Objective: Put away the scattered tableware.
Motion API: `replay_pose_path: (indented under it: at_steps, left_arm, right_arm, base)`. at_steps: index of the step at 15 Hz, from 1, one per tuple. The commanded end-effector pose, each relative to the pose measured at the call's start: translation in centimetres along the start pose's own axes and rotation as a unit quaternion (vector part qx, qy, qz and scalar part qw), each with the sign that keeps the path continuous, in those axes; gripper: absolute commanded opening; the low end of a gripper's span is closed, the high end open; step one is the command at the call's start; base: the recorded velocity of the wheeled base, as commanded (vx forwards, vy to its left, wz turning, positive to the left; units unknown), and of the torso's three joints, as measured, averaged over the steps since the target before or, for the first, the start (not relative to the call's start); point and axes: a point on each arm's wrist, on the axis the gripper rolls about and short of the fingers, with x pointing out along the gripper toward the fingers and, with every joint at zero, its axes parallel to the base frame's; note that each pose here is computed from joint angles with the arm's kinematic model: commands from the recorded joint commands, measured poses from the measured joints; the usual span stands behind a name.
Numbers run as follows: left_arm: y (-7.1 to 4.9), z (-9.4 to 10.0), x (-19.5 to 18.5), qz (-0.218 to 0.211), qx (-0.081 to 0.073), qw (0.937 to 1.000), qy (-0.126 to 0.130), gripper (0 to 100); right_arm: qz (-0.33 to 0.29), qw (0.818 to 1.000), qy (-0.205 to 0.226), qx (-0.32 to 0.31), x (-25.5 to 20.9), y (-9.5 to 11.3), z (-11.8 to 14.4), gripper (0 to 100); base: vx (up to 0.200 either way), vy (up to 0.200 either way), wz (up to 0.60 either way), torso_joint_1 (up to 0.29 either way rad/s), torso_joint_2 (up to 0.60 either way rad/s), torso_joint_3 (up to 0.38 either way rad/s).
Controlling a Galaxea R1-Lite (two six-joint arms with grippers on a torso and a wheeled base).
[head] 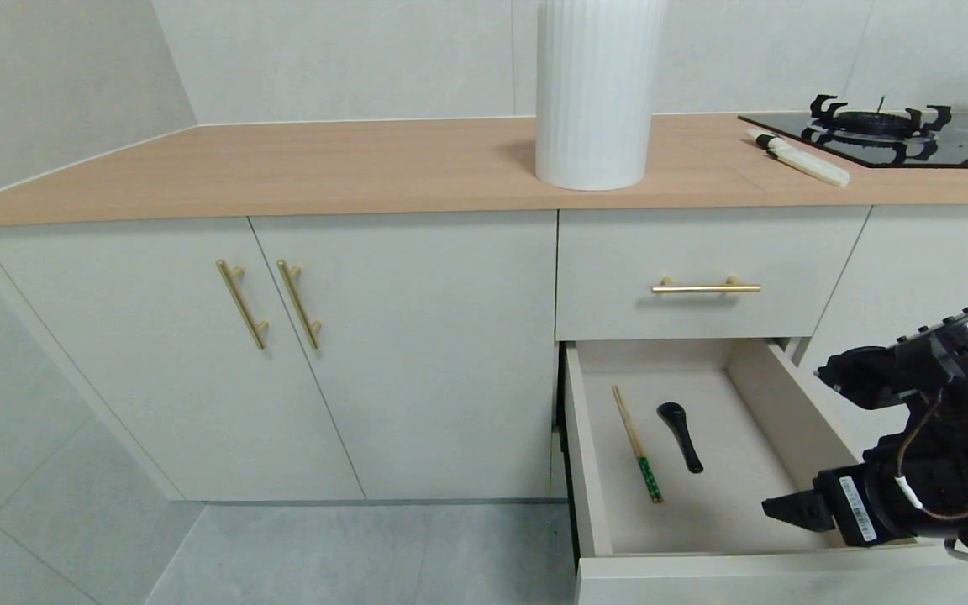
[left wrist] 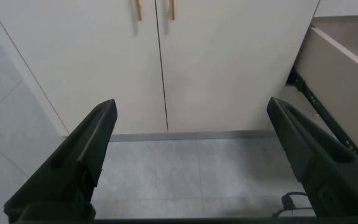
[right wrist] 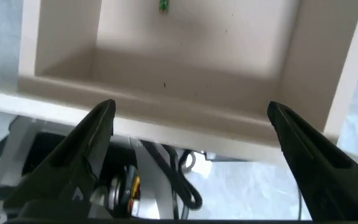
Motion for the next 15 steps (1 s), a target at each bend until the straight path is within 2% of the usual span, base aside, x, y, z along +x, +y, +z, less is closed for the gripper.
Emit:
replay_pose_path:
  at_steps: [1,8,12,15]
  left_arm:
    - [0.0,0.0,0.0,0.000,0.000,1.0000,0.000,100]
    - [0.0,0.0,0.0,0.000,0.000,1.0000,0.000,100]
    - [0.0,0.0,0.0,0.000,0.000,1.0000,0.000,100]
    - [0.0,0.0,0.0,0.000,0.000,1.0000,0.000,100]
  right_arm:
    - [0.005,1.000,0.013,-0.012,0.0,0.5,-0.4,100]
    - [0.029,0.994,0.079,-0.075,-0.8,2.4,-2.5,100]
    - [0.042,0.977,0.158,-0.138,-0.2,3.3,-4.4,100]
    - [0.034,0.970,0.189,-0.146,1.1,3.7,-4.8,100]
  base:
    - [0.000,0.000,0.00,0.000,0.00,0.000]
    - [0.000,0.000,0.00,0.000,0.00,0.000]
    - [0.000,0.000,0.00,0.000,0.00,0.000]
    - [0.000,0.000,0.00,0.000,0.00,0.000]
